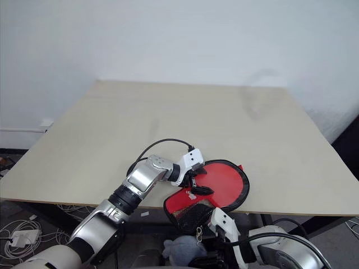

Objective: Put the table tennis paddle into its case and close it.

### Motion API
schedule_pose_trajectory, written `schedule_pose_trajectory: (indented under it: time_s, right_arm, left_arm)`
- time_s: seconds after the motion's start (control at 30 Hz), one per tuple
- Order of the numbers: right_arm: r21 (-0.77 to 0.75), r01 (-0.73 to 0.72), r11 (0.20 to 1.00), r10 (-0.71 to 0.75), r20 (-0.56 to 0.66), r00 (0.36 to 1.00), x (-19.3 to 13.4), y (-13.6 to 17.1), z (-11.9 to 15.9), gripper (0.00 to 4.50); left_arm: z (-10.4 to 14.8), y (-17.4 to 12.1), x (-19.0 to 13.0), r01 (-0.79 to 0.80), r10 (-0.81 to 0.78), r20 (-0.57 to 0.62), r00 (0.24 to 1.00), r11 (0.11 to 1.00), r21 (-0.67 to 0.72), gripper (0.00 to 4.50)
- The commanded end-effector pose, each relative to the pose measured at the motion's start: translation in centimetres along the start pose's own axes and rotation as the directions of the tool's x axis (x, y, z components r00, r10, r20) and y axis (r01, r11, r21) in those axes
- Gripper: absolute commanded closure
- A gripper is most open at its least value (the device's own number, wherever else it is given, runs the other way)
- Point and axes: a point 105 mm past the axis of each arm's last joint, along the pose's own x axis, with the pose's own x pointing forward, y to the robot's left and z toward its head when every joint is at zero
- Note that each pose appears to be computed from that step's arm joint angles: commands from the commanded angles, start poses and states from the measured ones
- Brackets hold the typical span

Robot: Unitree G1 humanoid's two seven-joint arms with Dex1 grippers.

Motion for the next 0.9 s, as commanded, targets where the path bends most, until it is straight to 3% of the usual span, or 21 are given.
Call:
schedule_pose_trajectory:
  time_s: [0.03,0.3,0.4,0.53,0.9]
  right_arm:
    - [-0.042,0.012,0.999,-0.011,0.033,0.999,-0.2,0.3,1.0,0.28]
    - [-0.060,0.109,0.992,-0.103,0.094,0.990,-1.5,-1.0,2.2,0.28]
    - [-0.082,0.217,0.973,-0.207,0.115,0.972,-3.1,-2.5,2.9,0.28]
    - [-0.080,0.345,0.935,-0.322,0.212,0.923,-6.1,-4.0,4.6,0.28]
    - [-0.150,0.573,0.806,-0.516,0.297,0.804,-12.9,-6.4,8.1,0.28]
  left_arm:
    - [-3.7,-0.1,0.7,0.000,-0.011,-0.117,0.993,0.995,-0.097,0.00]
    - [-3.4,-0.2,1.2,0.012,-0.023,-0.111,0.994,0.995,-0.100,0.00]
    - [-3.4,-0.2,1.4,0.013,-0.024,-0.108,0.994,0.995,-0.100,0.00]
    - [-3.3,-0.1,1.6,0.011,-0.021,-0.106,0.994,0.995,-0.098,0.00]
    - [-3.5,-0.1,1.7,0.015,-0.026,-0.108,0.994,0.995,-0.101,0.00]
